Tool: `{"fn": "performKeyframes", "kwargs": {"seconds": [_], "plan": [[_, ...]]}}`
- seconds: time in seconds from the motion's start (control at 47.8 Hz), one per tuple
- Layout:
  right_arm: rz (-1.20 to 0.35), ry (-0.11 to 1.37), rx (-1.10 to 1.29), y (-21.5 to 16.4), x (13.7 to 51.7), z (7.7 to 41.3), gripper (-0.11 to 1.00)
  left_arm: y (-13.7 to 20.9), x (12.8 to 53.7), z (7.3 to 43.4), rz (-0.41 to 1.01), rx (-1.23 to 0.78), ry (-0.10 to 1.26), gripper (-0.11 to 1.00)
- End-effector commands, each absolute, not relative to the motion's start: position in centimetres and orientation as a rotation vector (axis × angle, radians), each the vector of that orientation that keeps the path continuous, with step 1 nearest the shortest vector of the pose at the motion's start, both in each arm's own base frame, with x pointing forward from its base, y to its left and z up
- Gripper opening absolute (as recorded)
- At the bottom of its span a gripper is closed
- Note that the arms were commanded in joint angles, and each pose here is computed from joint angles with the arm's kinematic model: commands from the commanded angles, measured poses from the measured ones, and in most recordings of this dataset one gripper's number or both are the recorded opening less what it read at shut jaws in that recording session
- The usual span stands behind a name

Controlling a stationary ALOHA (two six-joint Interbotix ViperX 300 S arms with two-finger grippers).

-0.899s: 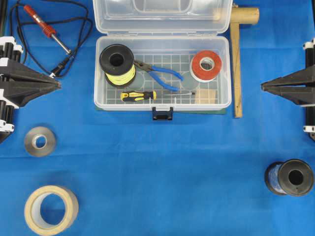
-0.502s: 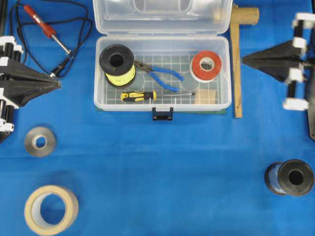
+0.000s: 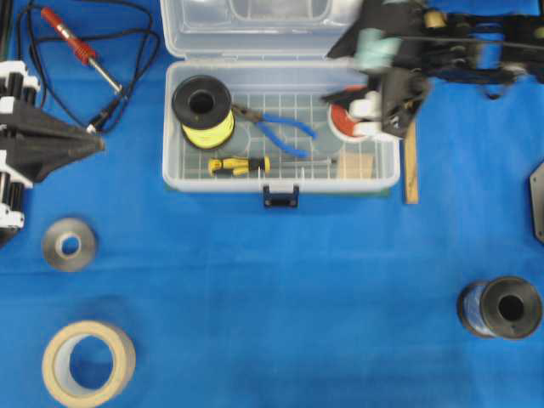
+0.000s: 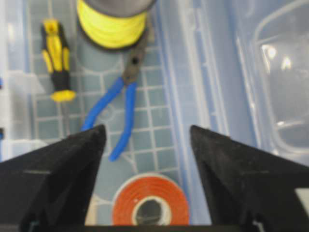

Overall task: Pick the nipper from the toolbox among several items.
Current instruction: 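Move the right gripper over the blue-handled pliers in the toolbox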

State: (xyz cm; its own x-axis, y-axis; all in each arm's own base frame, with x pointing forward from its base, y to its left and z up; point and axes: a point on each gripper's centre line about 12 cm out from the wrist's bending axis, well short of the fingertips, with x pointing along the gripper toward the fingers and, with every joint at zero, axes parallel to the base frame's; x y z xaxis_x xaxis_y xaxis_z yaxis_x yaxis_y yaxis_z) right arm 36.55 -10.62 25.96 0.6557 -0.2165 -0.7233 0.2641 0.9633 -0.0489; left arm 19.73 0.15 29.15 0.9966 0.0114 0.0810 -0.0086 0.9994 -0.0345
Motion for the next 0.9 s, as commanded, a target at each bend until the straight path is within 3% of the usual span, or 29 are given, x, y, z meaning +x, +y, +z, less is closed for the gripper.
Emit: {"fn": "performKeyframes", "kwargs": {"seconds": [0.0, 0.439, 0.878], "plan": [[-0.28, 0.858, 0.052, -11.5, 38.3, 25.9, 0.67, 0.1, 20.0, 30.0, 0.009, -0.037, -0.104, 0.0], [-0.283, 1.088, 0.09, -13.6, 42.1, 17.1, 0.64, 0.2, 20.1, 29.6, 0.011, -0.039, -0.087, 0.0], [-0.266, 1.128, 0.128, -13.4, 43.2, 13.0, 0.63, 0.2, 20.1, 29.5, 0.011, -0.042, -0.081, 0.0]]}}
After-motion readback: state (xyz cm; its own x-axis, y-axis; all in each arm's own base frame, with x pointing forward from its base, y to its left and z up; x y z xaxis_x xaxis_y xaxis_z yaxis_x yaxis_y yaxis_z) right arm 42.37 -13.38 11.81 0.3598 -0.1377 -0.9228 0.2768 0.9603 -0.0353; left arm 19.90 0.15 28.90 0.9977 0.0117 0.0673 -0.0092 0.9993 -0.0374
